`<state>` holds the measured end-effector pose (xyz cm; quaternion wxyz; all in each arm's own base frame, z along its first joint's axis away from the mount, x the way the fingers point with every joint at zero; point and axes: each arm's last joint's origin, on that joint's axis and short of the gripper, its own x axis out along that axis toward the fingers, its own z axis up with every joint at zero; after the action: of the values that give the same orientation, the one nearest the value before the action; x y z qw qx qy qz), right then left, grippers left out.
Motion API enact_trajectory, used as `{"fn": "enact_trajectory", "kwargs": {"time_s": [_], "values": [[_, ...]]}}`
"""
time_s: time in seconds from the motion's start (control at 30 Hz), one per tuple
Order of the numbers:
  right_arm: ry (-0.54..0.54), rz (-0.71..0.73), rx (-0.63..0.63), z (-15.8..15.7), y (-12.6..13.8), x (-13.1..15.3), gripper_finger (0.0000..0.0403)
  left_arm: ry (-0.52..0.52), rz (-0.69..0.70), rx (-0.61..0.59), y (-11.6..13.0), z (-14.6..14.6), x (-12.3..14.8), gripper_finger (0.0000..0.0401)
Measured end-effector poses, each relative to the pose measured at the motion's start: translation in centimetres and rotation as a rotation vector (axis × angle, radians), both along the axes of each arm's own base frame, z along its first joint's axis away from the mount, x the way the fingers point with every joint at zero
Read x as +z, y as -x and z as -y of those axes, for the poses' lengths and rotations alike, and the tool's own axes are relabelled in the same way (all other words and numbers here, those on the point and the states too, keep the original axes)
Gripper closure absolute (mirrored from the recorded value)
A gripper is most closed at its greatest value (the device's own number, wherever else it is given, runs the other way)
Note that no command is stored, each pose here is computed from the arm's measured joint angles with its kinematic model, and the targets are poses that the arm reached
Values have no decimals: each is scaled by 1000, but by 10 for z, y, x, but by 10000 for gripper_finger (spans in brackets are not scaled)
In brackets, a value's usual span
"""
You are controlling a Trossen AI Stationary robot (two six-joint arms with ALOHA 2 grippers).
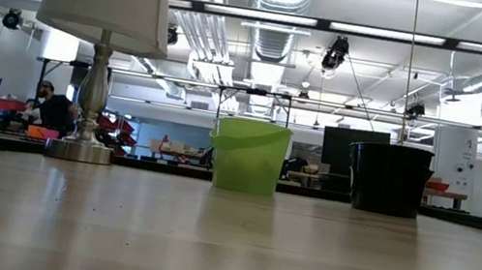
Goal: Sort candy
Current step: Return to Home Position
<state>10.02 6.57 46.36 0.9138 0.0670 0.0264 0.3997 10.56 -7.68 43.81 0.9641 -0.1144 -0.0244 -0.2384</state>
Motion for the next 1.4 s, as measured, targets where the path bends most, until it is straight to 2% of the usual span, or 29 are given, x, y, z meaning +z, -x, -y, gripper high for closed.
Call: {"fn": "enact_trajectory", "kwargs": {"time_s": [0.1,0.23,0.47,0.63,0.93,1.1,1.4], "values": [[3,92,91,9,22,5,257,29,-38,-4,5,-4,-2,286],[15,142,166,13,33,6,257,1,-36,-2,8,-6,-9,286],[4,105,160,17,40,-11,257,-43,-39,1,8,-6,-44,286],[-28,88,70,23,45,-34,257,-2,33,3,12,-10,-74,286],[-108,221,37,30,57,-88,257,55,154,3,20,-16,-122,286],[-171,283,-31,33,58,-122,257,69,224,-35,23,-16,-131,286],[-176,270,-71,31,53,-172,257,17,208,-89,22,-13,-150,286]]}}
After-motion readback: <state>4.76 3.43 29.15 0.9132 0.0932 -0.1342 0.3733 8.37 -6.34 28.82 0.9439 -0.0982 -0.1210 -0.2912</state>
